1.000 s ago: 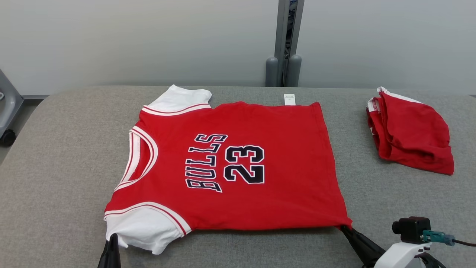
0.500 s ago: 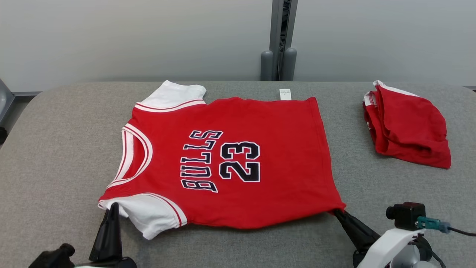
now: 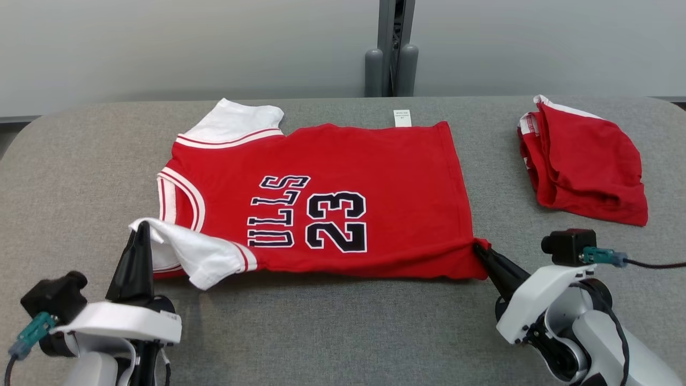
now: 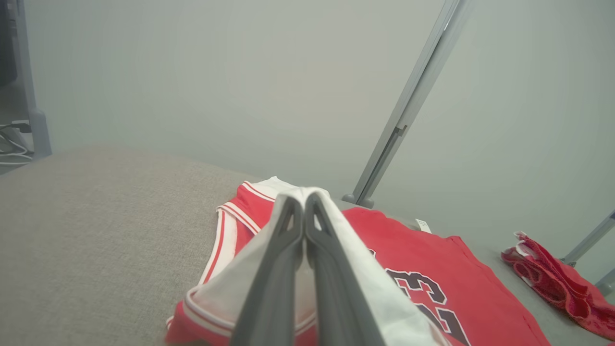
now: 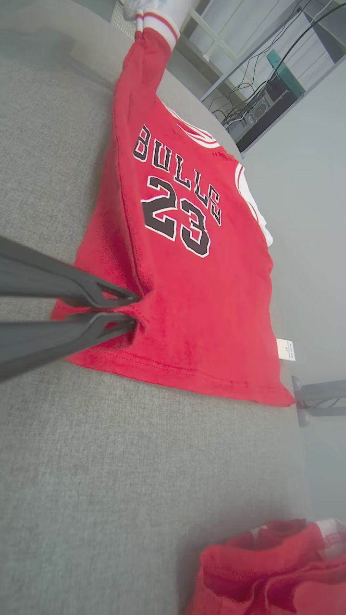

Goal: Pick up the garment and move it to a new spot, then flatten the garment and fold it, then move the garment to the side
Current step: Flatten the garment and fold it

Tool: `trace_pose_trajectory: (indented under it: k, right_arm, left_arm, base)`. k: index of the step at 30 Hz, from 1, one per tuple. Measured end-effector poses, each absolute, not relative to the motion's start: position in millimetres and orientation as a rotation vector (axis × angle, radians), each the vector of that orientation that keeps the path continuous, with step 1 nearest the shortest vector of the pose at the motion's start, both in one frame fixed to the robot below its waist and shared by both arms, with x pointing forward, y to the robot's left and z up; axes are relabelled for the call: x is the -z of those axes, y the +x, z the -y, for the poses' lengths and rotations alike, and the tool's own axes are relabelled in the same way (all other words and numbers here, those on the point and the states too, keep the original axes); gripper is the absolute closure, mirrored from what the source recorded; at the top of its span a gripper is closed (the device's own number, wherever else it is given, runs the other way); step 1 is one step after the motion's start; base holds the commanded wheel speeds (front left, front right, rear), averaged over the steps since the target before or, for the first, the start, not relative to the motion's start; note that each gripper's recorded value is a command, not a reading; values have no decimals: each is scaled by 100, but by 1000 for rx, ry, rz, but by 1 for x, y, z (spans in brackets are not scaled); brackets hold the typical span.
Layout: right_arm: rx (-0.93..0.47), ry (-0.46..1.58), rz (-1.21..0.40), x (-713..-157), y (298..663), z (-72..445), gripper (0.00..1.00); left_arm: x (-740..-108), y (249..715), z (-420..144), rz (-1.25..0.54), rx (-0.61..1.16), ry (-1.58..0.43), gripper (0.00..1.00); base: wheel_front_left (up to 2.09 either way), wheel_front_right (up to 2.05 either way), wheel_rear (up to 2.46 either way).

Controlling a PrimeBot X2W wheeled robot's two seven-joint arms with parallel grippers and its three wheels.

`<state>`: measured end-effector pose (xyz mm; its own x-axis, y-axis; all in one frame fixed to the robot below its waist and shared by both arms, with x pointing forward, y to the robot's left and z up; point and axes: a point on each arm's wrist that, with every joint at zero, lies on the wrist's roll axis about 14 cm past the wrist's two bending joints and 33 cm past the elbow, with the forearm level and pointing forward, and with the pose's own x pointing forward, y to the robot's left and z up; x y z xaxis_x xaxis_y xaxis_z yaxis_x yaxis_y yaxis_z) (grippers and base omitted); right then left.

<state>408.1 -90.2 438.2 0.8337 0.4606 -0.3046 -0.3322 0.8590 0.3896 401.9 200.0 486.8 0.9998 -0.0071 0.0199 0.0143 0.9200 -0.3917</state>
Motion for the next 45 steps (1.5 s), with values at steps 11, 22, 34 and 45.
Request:
trace_pose_trajectory:
  k: [11, 22, 34, 45]
  right_arm:
    - [-448, 294, -473, -427, 443, 73, 100]
    - [-437, 273, -521, -409, 471, 66, 100]
    - [-432, 272, -519, -401, 479, 63, 100]
    - [-429, 258, -412, -422, 474, 73, 0]
  left_arm:
    - [-466, 456, -200, -100, 41, -347, 100]
    - [-429, 490, -191, -226, 56, -320, 100]
    - [-411, 499, -188, -292, 62, -298, 100]
    - [-442, 485, -194, -188, 69, -288, 0]
  base:
    - [0, 0, 0]
    - [0, 0, 0]
    - [0, 0, 0]
    - [0, 0, 0]
